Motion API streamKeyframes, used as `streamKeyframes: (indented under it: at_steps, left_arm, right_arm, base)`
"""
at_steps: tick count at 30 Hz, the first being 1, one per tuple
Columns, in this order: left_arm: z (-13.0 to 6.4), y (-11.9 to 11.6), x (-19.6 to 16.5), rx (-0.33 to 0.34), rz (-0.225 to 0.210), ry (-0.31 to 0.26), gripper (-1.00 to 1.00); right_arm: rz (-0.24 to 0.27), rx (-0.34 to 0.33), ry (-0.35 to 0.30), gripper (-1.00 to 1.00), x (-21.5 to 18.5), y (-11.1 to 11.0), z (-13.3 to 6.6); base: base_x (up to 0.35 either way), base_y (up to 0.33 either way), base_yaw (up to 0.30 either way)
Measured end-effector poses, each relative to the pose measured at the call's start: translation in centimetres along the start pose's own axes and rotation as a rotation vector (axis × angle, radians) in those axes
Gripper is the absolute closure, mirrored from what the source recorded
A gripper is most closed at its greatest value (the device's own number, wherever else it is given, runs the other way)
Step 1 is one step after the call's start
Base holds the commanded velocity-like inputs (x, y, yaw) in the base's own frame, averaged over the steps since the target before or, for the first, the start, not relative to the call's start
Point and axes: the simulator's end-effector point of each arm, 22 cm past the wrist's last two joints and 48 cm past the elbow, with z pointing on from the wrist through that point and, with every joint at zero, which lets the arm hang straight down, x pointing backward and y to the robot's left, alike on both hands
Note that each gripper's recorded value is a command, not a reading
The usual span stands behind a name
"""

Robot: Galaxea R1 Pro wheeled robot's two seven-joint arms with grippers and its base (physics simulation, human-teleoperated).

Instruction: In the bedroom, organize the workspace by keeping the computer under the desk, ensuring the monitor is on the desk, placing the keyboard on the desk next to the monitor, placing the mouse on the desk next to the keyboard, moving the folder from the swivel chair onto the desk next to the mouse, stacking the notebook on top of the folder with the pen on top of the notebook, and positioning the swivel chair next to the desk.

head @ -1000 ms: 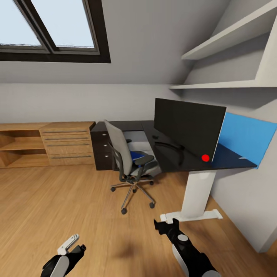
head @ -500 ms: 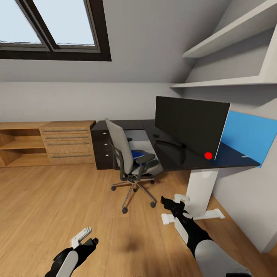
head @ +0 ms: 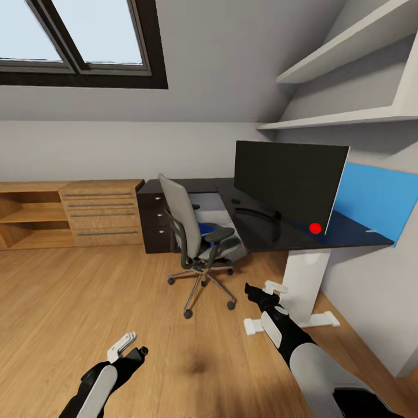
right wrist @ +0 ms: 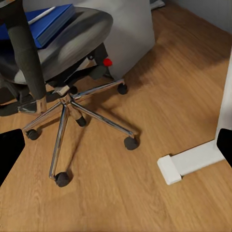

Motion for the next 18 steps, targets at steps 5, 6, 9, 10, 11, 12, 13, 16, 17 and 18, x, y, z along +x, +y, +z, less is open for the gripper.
streamKeyframes:
  at_steps: [5,6,9,10,11,12,13,16,17,18]
  left_arm:
    - [0.9,-2.6,-1.1,0.067,-0.028,0.037,-1.0]
    - [1.1,-3.4,-1.5,0.089,-0.03,0.044,-1.0]
    - [1.7,-4.1,-1.6,0.118,-0.032,0.053,-1.0]
    - [1.9,-4.3,-1.5,0.126,-0.033,0.055,-1.0]
    - [2.0,-4.4,-1.5,0.135,-0.035,0.057,-1.0]
    - [2.2,-4.5,-1.4,0.143,-0.038,0.058,-1.0]
    - [2.3,-4.5,-1.3,0.149,-0.04,0.059,-1.0]
    - [2.8,-4.4,-0.8,0.156,-0.042,0.062,-1.0]
    - [3.0,-4.3,-0.5,0.157,-0.043,0.064,-1.0]
    - [3.1,-4.2,-0.1,0.157,-0.046,0.067,-1.0]
  right_arm:
    - [0.007,0.008,0.008,-1.0,1.1,0.6,0.1]
    - [0.009,0.011,0.013,-1.0,1.3,0.9,0.2]
    - [0.014,0.01,0.015,-1.0,1.5,1.0,0.4]
    - [0.015,0.01,0.014,-1.0,1.6,1.1,0.4]
    - [0.016,0.008,0.013,-1.0,1.6,1.1,0.4]
    - [0.017,0.007,0.011,-1.0,1.8,1.2,0.5]
    - [0.017,0.006,0.009,-1.0,1.9,1.2,0.5]
    - [0.021,0.0,0.001,-1.0,2.2,1.4,0.6]
    - [0.021,-0.002,-0.002,-1.0,2.3,1.4,0.7]
    - [0.022,-0.006,-0.011,-1.0,2.2,1.5,0.7]
  base:
    - [0.0,0.0,0.0]
    - [0.0,0.0,0.0]
    - [0.0,0.0,0.0]
    - [0.0,0.0,0.0]
    - [0.0,0.0,0.0]
    - [0.0,0.0,0.0]
    - [0.0,0.0,0.0]
    - [0.0,0.0,0.0]
    - [0.0,0.0,0.0]
    - [0.0,0.0,0.0]
